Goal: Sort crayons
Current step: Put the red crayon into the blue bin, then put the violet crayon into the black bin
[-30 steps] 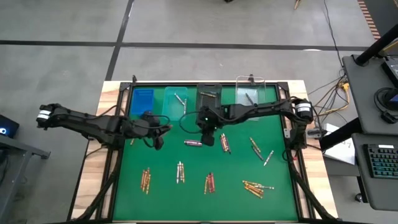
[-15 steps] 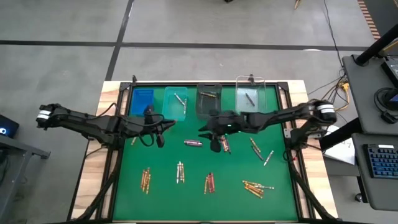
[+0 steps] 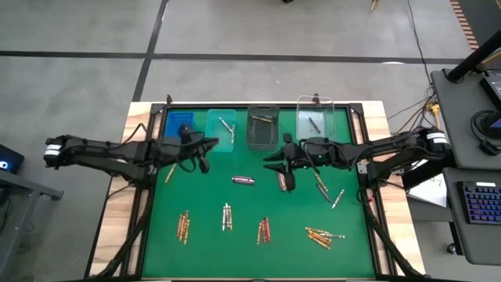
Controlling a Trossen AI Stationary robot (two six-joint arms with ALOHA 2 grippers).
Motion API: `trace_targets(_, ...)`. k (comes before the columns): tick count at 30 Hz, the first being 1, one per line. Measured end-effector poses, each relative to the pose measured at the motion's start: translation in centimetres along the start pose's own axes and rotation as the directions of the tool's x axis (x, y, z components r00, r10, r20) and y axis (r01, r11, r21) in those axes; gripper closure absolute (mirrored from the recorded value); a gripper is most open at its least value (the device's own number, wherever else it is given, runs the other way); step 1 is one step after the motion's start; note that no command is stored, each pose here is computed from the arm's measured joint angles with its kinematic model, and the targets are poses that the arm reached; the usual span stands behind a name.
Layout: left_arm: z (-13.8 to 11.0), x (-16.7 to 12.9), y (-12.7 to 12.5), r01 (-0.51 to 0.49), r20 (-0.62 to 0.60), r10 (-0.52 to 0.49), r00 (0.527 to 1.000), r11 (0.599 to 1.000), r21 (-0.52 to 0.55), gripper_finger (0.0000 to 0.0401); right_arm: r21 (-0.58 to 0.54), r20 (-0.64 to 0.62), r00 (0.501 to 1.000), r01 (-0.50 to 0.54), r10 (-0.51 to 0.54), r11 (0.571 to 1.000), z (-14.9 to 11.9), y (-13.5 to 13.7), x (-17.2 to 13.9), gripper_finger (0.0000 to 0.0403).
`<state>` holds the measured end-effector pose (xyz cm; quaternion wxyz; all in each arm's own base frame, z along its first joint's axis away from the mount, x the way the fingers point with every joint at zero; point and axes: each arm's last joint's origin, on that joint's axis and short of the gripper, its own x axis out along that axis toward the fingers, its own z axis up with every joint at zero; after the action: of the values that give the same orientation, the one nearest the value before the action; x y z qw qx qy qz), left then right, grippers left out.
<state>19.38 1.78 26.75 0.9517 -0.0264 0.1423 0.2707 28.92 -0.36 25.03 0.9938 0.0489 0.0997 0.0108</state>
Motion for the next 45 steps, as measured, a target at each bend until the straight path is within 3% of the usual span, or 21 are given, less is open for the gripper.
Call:
trace_targets(3, -0.6, 0.9, 2.5, -0.216, -0.064, 0.216, 0.974, 0.976, 0.004, 0.0400, 0.021, -0.011, 1.000, 0.001, -0.001, 1.000, -0.3, 0.0, 0.1, 0.0307)
trace_targets(6, -1.4, 1.4, 5.6, -0.423, -0.158, 0.417, 0.895, 0.906, 0.001, 0.0400, 0.030, -0.015, 1.000, 0.001, -0.001, 1.000, -0.4, 0.0, 0.1, 0.0307)
trace_targets(10, -2.4, 1.4, 9.6, -0.605, -0.275, 0.576, 0.769, 0.796, -0.026, 0.0400, 0.029, -0.014, 1.000, 0.002, -0.002, 1.000, -0.4, 0.0, 0.1, 0.0307)
trace_targets(13, -3.3, 1.4, 12.1, -0.694, -0.365, 0.640, 0.676, 0.720, -0.022, 0.0400, 0.023, -0.013, 1.000, 0.023, -0.023, 0.999, -0.4, 0.0, 0.1, 0.0307)
trace_targets(20, -5.5, 2.8, 15.4, -0.712, -0.533, 0.593, 0.603, 0.702, -0.025, 0.0400, 0.022, -0.012, 0.999, 0.047, -0.047, 0.999, -0.4, -0.1, 0.1, 0.0307)
trace_targets(25, -6.7, 4.2, 15.6, -0.699, -0.593, 0.574, 0.565, 0.714, 0.025, 0.0399, 0.028, -0.013, 0.999, 0.049, -0.048, 0.998, -0.4, -0.1, 0.1, 0.0307)
trace_targets(30, -7.7, 5.0, 15.8, -0.709, -0.622, 0.592, 0.513, 0.700, 0.082, 0.0392, 0.031, -0.018, 0.999, 0.050, -0.049, 0.998, -0.5, -0.1, 0.1, 0.0307)
trace_targets(45, -7.7, 5.2, 15.8, -0.723, -0.615, 0.604, 0.506, 0.686, 0.078, 0.0358, 0.046, -0.019, 0.999, 0.050, -0.049, 0.998, -0.5, -0.1, 0.1, 0.0307)
